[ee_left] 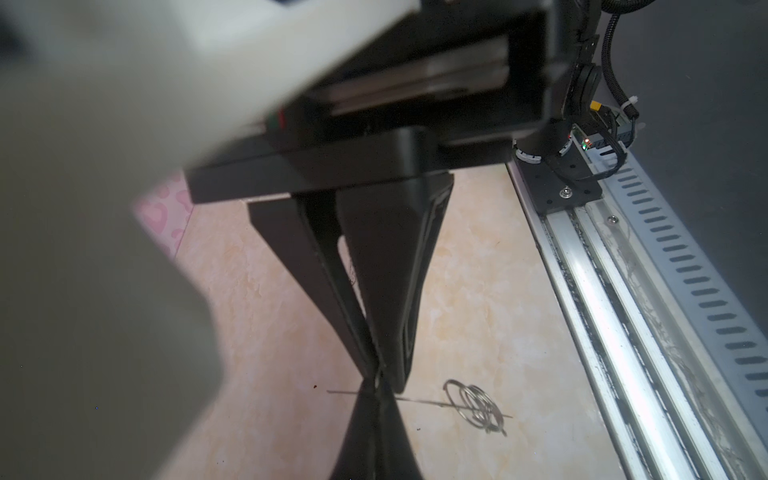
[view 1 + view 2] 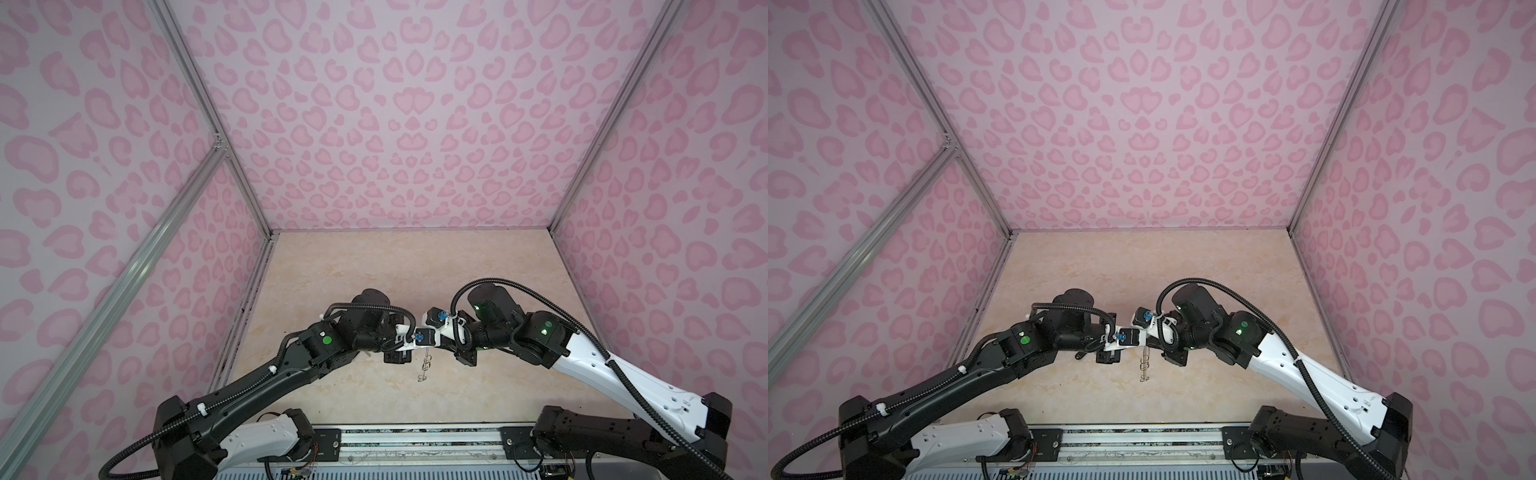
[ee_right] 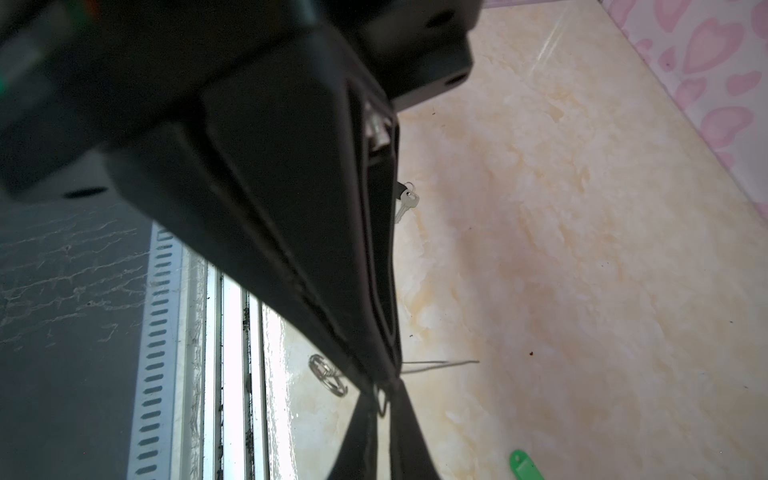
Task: Put the keys on the keyring
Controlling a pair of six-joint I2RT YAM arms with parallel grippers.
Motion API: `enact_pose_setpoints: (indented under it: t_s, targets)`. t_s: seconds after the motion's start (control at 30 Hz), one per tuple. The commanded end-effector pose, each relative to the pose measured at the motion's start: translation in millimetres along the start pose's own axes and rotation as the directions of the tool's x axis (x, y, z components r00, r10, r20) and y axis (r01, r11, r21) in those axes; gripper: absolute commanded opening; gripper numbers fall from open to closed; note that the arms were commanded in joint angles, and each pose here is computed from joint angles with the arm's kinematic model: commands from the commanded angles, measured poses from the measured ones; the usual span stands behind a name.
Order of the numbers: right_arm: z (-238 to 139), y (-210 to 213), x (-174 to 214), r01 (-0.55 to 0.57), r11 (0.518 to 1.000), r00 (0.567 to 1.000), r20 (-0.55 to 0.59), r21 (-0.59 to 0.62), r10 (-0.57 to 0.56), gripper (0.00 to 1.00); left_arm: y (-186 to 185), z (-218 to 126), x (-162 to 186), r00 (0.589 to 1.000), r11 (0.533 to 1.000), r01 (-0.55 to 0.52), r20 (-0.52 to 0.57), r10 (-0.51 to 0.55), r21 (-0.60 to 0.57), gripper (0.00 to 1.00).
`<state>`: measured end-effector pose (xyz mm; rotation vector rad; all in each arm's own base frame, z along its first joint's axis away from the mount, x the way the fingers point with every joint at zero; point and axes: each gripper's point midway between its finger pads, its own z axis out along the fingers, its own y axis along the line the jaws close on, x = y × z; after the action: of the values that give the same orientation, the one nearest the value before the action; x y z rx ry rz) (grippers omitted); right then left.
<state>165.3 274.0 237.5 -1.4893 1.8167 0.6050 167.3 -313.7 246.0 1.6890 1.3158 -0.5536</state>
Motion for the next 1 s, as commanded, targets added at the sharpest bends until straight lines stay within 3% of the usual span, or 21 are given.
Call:
enact_pose_setpoints:
  t_s: [0.0, 0.17, 0.4, 0.8, 0.97]
  targets:
    - [-8, -9, -2, 0.048, 0.995, 0.997, 0.054, 0.089, -0.053, 0.22, 7, -4, -13, 0.996, 0.999, 0.037, 0.076, -0.036, -0.012, 0.03]
    - [-25, -9, -8, 0.035, 0.987, 0.982, 0.179, 0.155, -0.063, 0.26, 13, -16, -31, 0.973, 0.998, 0.062, 0.224, -0.06, 0.002, 0.03]
    - [-33, -1, -33, 0.021, 0.992, 0.939, 0.339, 0.125, -0.062, 0.25, 17, -25, -50, 0.931, 0.997, 0.068, 0.357, -0.073, 0.026, 0.03]
    - [-29, -1, -46, 0.032, 0.993, 0.919, 0.387, 0.112, -0.073, 0.19, 16, -29, -57, 0.911, 0.996, 0.064, 0.403, -0.082, 0.059, 0.03]
    - [-31, -1, -48, 0.025, 0.993, 0.911, 0.407, 0.118, -0.072, 0.12, 14, -29, -56, 0.913, 0.996, 0.064, 0.399, -0.084, 0.064, 0.03]
